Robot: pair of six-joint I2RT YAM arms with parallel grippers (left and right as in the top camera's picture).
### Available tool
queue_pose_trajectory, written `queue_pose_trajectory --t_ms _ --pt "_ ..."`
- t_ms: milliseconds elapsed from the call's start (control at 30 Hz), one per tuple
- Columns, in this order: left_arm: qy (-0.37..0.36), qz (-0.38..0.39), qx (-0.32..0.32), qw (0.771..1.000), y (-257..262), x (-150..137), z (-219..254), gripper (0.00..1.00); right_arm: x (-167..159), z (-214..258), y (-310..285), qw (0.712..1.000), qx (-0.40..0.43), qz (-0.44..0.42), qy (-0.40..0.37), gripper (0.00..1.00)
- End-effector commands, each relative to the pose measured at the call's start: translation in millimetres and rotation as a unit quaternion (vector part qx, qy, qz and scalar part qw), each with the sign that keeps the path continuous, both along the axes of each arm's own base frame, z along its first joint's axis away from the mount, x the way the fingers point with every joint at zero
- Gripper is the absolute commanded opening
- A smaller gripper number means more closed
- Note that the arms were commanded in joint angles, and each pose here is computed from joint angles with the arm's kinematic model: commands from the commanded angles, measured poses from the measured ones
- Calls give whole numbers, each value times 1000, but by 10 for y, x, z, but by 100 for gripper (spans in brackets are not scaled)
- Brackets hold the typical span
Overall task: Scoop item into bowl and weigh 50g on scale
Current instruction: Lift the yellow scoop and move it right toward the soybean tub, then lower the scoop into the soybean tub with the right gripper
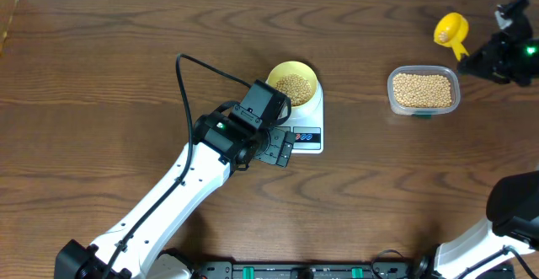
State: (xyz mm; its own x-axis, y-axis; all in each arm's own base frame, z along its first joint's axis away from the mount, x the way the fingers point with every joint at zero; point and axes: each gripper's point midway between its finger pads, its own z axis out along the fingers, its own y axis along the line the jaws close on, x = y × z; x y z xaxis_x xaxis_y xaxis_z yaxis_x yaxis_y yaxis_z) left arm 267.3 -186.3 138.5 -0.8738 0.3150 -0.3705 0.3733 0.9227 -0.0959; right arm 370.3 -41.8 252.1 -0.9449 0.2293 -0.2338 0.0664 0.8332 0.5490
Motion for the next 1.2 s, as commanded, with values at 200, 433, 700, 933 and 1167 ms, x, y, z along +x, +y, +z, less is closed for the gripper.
queue_pose_trajectory --t_ms 200,433,700,933,1167 --pt "-12 -6 6 1000 28 12 48 91 -210 23 -33 1000 11 17 9 2" --pt "-12 -6 6 1000 28 13 48 91 -314 -201 2 998 22 27 44 1" --pt "-12 -6 6 1000 28 12 48 91 -418 -479 12 996 28 29 83 1" --pt "-12 -6 6 1000 28 12 48 91 -503 -602 -143 992 -23 12 121 2" --pt "-12 -6 6 1000 28 12 48 91 -522 -693 -154 985 -79 12 150 2"
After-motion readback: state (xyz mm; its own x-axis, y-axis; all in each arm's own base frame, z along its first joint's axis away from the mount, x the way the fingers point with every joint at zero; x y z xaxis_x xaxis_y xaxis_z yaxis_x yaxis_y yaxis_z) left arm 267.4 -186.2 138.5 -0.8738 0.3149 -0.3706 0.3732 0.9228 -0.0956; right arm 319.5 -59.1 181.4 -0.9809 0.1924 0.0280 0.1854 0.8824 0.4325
